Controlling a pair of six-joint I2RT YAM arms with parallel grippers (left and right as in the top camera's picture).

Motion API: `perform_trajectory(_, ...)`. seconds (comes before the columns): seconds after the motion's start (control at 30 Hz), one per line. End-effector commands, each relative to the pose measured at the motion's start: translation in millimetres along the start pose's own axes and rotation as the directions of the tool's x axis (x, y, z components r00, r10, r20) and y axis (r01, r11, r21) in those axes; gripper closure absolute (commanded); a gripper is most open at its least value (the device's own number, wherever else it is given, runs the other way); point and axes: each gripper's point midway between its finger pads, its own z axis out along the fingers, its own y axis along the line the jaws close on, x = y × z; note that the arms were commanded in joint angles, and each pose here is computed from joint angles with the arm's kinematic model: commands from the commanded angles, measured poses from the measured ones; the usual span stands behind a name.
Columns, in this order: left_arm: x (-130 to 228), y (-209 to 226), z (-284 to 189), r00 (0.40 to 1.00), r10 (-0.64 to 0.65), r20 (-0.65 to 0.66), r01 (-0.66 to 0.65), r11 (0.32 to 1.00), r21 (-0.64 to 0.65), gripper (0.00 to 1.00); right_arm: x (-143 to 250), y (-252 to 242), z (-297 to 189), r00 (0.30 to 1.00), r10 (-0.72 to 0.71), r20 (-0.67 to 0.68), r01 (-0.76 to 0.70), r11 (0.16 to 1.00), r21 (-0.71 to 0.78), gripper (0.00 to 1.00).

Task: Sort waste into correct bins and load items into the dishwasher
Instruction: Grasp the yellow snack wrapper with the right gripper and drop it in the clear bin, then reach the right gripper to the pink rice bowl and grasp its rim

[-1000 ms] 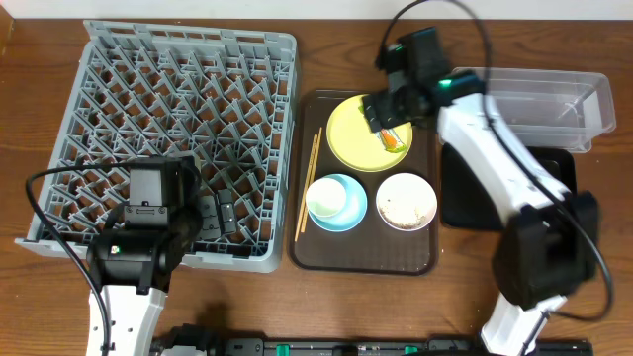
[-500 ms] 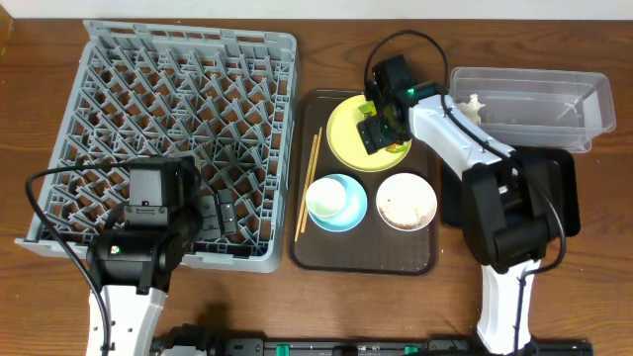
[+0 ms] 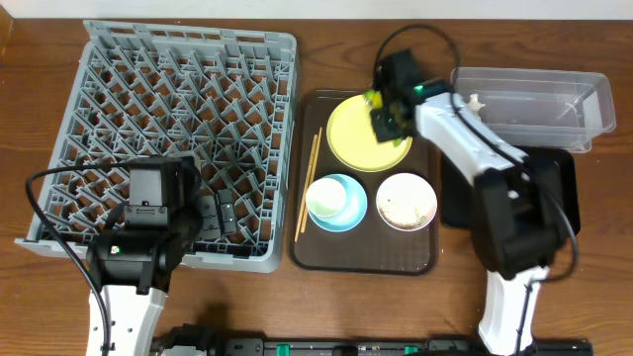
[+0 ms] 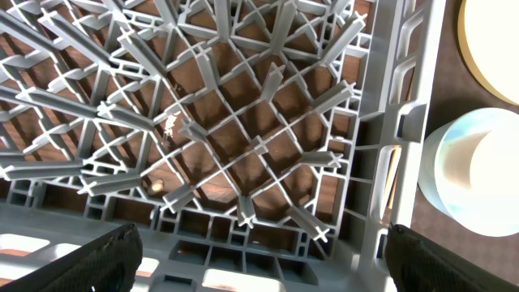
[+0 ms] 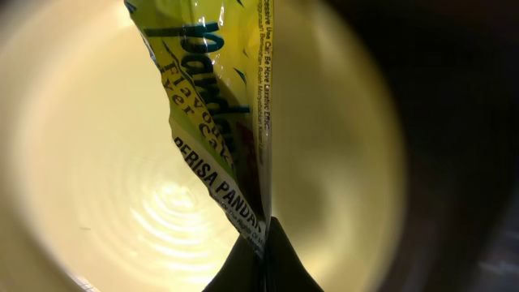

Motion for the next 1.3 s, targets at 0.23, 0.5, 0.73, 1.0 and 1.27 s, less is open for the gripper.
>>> perform_trajectory(0.23, -6.1, -0.1, -4.8, 1.0, -0.006, 0.017, 0.006, 1.0, 0.0, 0.04, -49.8, -140.4, -126.2, 0.652, 0.663, 0.368, -0.71, 0.704, -0.011, 0.98)
perform_trajectory(0.5, -6.1, -0.1, -4.8, 1.0, -0.006, 0.017, 0.006, 1.0, 0.0, 0.04, -0.7, -196.5, -106.8, 0.269, 0.904, 0.333, -0.961, 0.277, 0.027, 0.98)
perform_trajectory(0.73, -6.0, 0.0, -4.8, 1.0, -0.006, 0.016, 0.006, 1.0, 0.0, 0.04, 9.9, -206.0, -85.9, 0.24, 0.917, 0.32, -0.971, 0.23, 0.068, 0.67)
perform_trajectory(1.0, -6.1, -0.1, -4.8, 1.0, -0.006, 0.017, 0.006, 1.0, 0.0, 0.04, -13.5, -196.7, -100.6, 0.536, 0.788, 0.304, -0.835, 0.547, 0.057, 0.12)
perform_trajectory(1.27, -6.2, -0.1, -4.8, 1.0, -0.006, 0.017, 0.006, 1.0, 0.0, 0.04, -26.8, -80.9, -158.2, 0.952, 0.215, 0.219, -0.178, 0.968, -0.178, 0.06)
